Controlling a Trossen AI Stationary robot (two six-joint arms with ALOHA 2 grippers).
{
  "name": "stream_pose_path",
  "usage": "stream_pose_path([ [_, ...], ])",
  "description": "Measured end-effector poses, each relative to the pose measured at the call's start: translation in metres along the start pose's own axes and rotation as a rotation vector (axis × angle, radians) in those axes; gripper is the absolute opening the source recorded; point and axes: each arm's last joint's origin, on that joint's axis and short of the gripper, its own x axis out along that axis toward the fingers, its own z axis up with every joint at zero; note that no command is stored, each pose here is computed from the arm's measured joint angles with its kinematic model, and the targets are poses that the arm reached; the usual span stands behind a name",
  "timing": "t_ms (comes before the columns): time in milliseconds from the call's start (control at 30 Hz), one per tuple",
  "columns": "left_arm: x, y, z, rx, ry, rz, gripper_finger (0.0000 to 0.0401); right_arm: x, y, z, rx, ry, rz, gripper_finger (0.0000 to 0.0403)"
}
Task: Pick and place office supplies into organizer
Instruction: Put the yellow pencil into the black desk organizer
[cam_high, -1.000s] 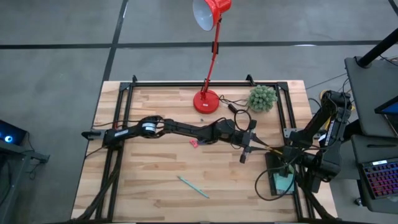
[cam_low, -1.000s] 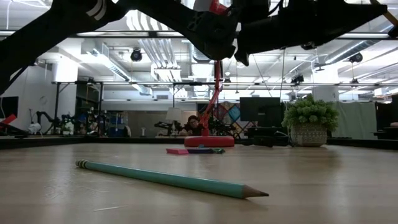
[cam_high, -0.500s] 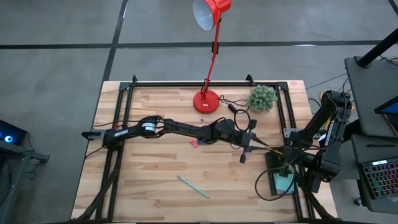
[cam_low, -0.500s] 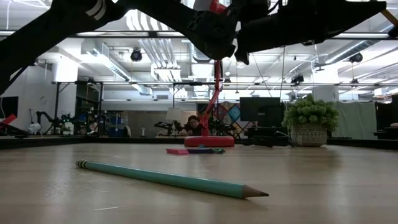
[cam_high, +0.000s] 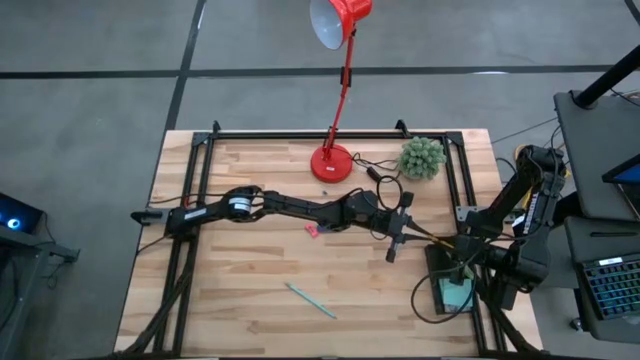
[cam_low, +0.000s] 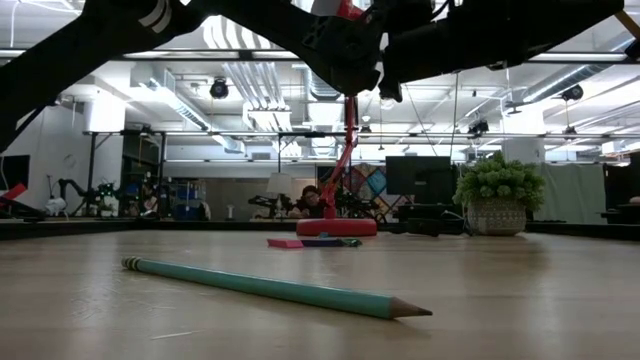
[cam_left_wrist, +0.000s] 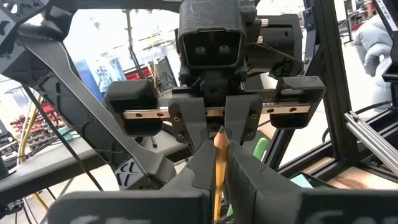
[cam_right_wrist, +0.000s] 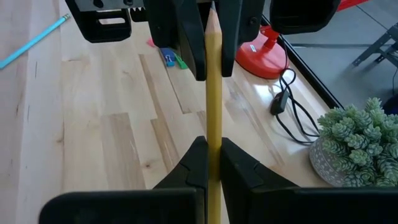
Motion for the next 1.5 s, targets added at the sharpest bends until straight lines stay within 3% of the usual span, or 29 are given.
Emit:
stream_pose_path([
  [433, 0.002, 0.002, 0.005, 0.006, -0.021, -0.012, 0.0001, -0.001, 0.001, 0.001, 0.005, -0.003, 0.006, 0.0015],
  [700, 0.003, 0.003, 0.011, 0.014, -0.048, -0.010, 0.0000, -0.009, 0.002, 0.013, 0.029, 0.009, 0.039, 0.0065],
  [1500, 0.005, 0.007, 0.018, 0.021, -0.067, 0.003, 0.0000, -0.014, 0.002, 0.014, 0.038, 0.201, 0.047, 0.0098],
])
